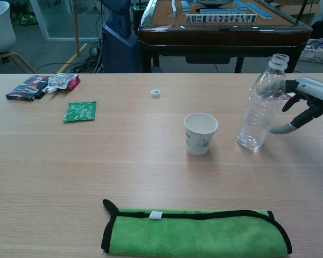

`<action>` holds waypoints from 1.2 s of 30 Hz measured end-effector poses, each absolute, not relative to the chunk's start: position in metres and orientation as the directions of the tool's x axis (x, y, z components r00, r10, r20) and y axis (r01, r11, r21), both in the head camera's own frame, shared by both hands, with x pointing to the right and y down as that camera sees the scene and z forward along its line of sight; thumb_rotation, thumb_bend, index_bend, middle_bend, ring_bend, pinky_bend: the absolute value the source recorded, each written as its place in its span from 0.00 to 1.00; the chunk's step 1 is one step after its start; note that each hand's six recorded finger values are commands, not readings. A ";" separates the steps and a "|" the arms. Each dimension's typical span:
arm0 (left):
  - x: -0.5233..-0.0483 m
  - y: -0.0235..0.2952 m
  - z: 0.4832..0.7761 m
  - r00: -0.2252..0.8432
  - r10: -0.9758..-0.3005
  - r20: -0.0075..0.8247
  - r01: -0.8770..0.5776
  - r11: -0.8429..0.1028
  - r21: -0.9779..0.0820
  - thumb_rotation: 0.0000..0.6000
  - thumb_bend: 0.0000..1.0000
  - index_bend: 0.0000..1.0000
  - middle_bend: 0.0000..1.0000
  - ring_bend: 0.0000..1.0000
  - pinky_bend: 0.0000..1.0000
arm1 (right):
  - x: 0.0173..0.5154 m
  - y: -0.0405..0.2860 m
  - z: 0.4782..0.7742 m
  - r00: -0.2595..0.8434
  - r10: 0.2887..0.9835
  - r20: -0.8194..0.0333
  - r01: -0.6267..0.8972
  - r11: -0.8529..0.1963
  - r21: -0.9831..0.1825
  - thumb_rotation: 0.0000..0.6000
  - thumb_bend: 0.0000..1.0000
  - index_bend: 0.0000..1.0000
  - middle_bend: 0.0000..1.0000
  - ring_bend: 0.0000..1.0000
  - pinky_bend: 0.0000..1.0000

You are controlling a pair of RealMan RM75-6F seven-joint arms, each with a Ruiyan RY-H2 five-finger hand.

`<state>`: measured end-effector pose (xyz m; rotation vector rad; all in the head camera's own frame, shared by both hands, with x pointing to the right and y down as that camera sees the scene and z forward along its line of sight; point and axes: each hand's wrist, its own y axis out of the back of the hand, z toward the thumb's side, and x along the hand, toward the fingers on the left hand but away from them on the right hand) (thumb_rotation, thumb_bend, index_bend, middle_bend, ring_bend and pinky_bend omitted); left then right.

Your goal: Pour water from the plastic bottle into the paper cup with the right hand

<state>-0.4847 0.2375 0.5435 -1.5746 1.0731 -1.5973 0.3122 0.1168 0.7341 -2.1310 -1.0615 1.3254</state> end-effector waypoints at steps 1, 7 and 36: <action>-0.483 0.237 0.543 -0.069 -0.883 0.464 -0.099 -0.457 -0.884 1.00 0.11 0.54 0.39 0.36 0.56 | 0.314 0.117 0.731 0.255 0.783 -0.568 0.369 -0.621 -0.691 1.00 0.00 0.22 0.20 0.14 0.32; -0.473 0.239 0.538 -0.032 -0.893 0.449 -0.091 -0.444 -0.891 1.00 0.11 0.54 0.41 0.36 0.56 | 0.324 0.124 0.708 0.237 0.806 -0.543 0.207 -0.588 -0.782 1.00 0.00 0.22 0.20 0.14 0.32; -0.447 0.247 0.534 0.043 -0.899 0.436 -0.055 -0.438 -0.897 1.00 0.11 0.54 0.41 0.36 0.56 | 0.425 0.223 0.562 -0.074 0.920 -0.384 -0.196 -0.391 -0.899 1.00 0.00 0.22 0.21 0.13 0.30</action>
